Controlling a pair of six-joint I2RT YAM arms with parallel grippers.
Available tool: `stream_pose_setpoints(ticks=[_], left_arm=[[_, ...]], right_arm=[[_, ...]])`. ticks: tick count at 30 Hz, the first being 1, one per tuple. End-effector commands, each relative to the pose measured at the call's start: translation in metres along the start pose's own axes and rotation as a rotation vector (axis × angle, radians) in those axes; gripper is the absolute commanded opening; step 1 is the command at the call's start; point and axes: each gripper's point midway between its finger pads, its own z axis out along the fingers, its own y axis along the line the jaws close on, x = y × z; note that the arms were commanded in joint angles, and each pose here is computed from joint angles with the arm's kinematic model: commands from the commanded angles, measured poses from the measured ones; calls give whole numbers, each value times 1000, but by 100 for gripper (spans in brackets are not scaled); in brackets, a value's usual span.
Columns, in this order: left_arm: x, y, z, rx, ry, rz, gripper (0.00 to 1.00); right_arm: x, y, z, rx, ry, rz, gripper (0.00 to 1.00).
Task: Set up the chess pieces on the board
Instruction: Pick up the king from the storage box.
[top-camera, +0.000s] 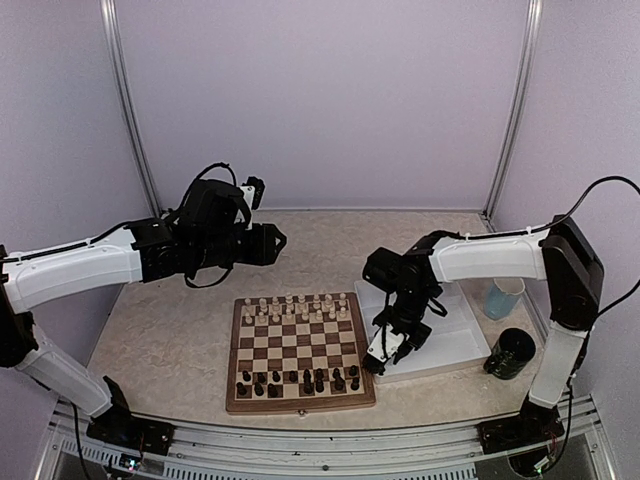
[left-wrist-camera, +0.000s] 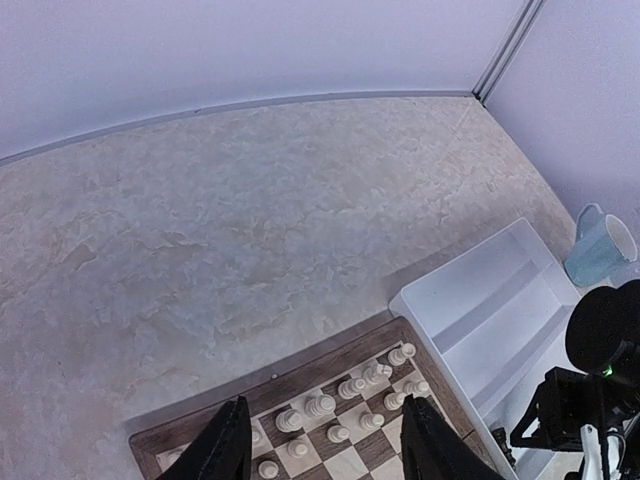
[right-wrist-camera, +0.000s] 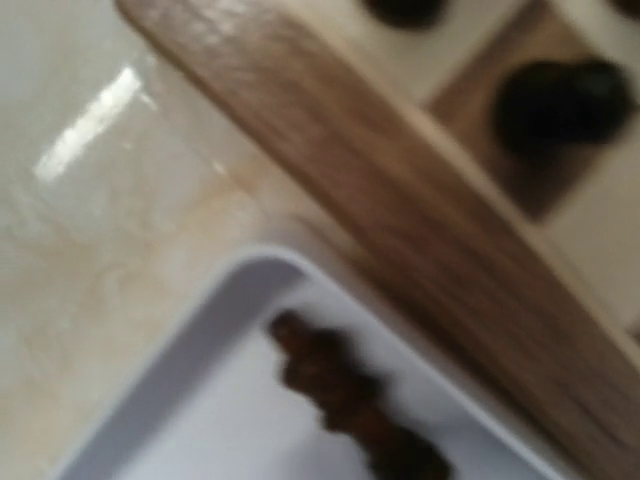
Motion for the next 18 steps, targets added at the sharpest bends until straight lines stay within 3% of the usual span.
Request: stream_pose_setpoints(ticks=[1,7,18], left_arm=[[-8,1,-9,11,-28,-29,51],[-6,-1,-9,23,-25,-44,51],[-4,-4,-9,39,-15,-34,51]], right_arm=[[2,-2,8,37,31,-65,32],[2,-9,15,65,42,-45,32],[-10,-14,-12,47,10,-12,33]])
